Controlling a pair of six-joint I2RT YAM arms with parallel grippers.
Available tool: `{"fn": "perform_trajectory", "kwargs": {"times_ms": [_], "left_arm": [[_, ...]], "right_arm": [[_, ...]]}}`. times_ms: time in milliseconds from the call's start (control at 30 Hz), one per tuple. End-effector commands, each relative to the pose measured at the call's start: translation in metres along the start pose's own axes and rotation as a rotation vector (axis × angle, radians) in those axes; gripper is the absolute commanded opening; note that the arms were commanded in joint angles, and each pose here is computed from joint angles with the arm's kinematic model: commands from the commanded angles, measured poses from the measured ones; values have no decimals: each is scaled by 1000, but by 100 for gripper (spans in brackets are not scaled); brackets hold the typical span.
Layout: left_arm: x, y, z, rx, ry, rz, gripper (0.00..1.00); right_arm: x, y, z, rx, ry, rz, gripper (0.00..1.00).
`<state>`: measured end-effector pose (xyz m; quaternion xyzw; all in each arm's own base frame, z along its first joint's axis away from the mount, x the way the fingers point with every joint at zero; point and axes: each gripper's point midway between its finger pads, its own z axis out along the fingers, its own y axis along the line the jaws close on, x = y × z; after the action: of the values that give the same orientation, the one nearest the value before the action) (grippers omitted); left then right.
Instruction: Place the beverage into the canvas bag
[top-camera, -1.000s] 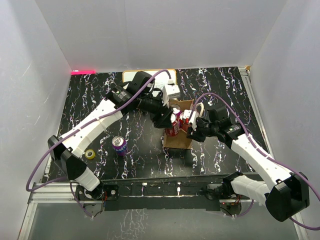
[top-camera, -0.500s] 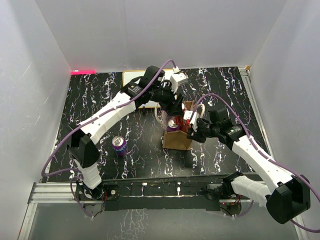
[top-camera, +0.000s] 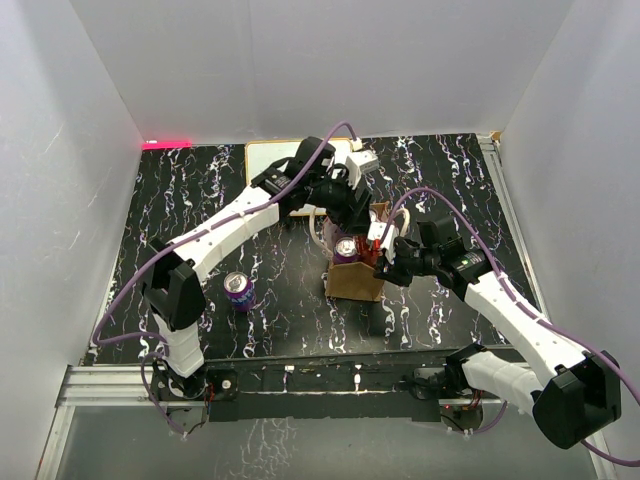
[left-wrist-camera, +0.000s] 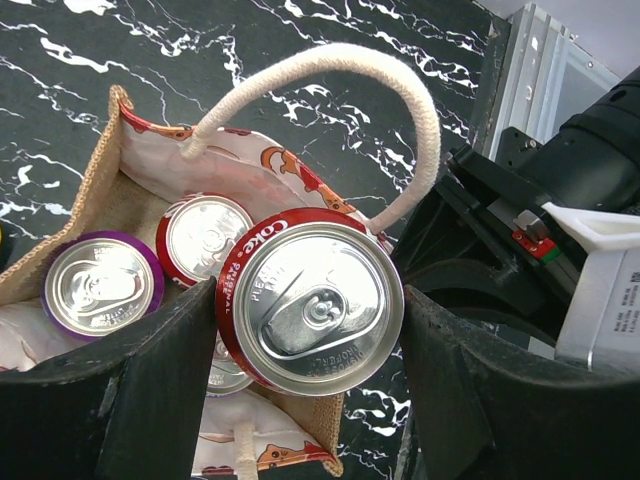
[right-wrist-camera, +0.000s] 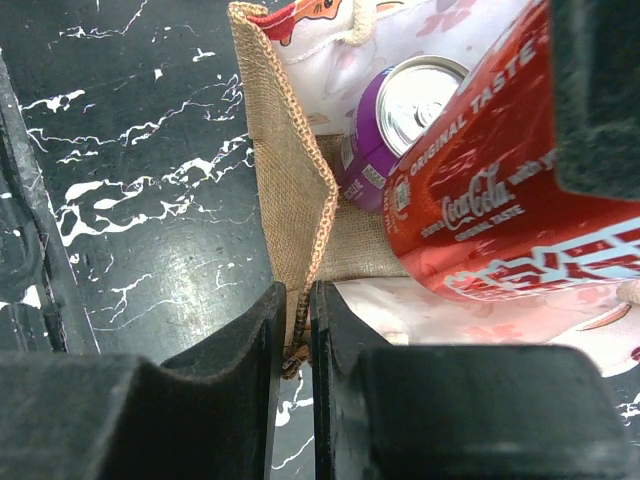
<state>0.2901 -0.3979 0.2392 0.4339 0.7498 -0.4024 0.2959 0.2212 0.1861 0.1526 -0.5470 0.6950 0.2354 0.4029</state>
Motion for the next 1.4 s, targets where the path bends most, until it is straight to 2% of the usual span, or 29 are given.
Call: {"fn": "perform_trajectory", "kwargs": {"times_ms": [0,600,1033,1367], "left_arm": [[-23,-23,-7,90,-85,67,0],[10,-30,14,156,-23,78,0],[29,-16,31,122,7,217,0],[48,-9,45,161,42,251,0]], "right_arm": [[-7,7,-1,-36,-30,9,17],[-7,8,2,-61,-27,19,17],[-12,10,2,-88,-36,22,17],[-18,13,-3,-93,-61,4,17]]}}
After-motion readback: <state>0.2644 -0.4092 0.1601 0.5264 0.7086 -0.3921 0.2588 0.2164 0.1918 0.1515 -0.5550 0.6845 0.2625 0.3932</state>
